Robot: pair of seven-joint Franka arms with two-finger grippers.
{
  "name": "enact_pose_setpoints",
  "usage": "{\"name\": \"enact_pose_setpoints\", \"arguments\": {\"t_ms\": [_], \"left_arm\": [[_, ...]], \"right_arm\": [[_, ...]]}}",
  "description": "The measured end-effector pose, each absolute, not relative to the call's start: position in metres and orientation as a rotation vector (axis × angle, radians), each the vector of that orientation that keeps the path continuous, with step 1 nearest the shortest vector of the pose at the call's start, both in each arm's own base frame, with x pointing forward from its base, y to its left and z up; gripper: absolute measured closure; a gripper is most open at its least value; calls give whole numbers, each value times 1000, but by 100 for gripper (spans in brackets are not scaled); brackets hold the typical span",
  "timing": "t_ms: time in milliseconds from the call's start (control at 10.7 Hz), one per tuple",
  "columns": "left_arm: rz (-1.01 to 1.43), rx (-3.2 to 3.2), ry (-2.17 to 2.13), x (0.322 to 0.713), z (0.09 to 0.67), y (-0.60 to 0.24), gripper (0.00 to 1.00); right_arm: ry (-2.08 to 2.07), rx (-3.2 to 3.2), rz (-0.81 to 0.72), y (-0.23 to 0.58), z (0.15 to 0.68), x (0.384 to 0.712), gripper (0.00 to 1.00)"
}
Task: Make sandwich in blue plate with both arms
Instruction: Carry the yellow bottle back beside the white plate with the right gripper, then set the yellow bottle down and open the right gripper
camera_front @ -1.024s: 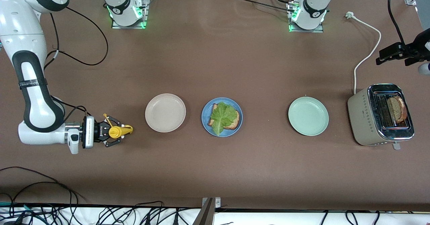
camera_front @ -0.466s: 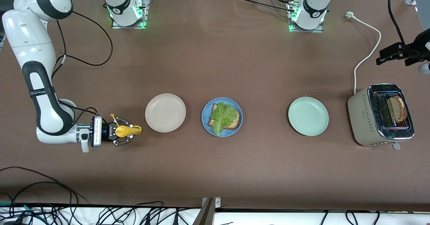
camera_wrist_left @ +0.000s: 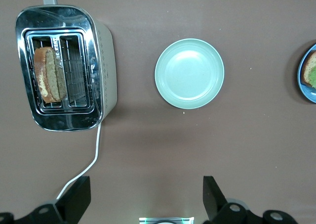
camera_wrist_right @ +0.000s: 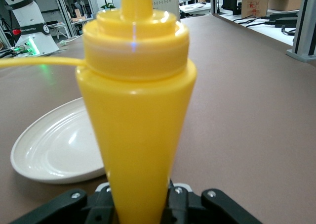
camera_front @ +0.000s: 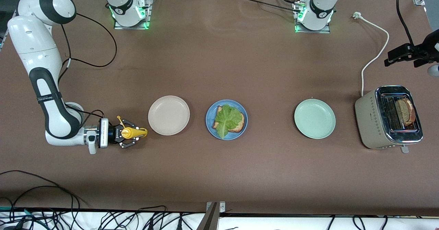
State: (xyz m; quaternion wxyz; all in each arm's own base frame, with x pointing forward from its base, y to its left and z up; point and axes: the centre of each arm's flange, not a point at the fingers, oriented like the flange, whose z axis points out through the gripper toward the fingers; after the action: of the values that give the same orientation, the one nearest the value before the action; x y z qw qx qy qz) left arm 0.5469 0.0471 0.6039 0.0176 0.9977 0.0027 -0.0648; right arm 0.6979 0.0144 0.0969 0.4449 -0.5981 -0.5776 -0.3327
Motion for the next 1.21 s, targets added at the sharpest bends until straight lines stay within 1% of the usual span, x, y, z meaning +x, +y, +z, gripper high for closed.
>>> {"name": "enact_pose_setpoints", "arguments": {"t_ms": [93, 186, 559, 652, 931, 1024, 1211], "left_arm": [[-201, 3100, 8, 547, 604, 47, 0], [-201, 3100, 9, 547, 604, 47, 0], [-201, 3099, 20, 547, 604, 51, 0], [-201, 3099, 23, 546, 604, 52, 0], [-201, 3099, 24, 546, 604, 53, 0], [-201, 3099, 24, 546, 604, 53, 0], [-201, 3099, 25, 546, 604, 53, 0]], "right_arm": [[-1432, -1486, -828, 11, 95, 698, 73], [-1432, -1488, -832, 8, 96, 698, 64], [-1448, -1509, -850, -8, 101, 704, 10], [-1475, -1519, -839, -16, 100, 704, 0], [-1548, -1559, -772, -62, 105, 702, 0], [-1584, -1576, -737, -81, 115, 701, 0], [-1654, -1658, -619, -115, 154, 702, 0]]}}
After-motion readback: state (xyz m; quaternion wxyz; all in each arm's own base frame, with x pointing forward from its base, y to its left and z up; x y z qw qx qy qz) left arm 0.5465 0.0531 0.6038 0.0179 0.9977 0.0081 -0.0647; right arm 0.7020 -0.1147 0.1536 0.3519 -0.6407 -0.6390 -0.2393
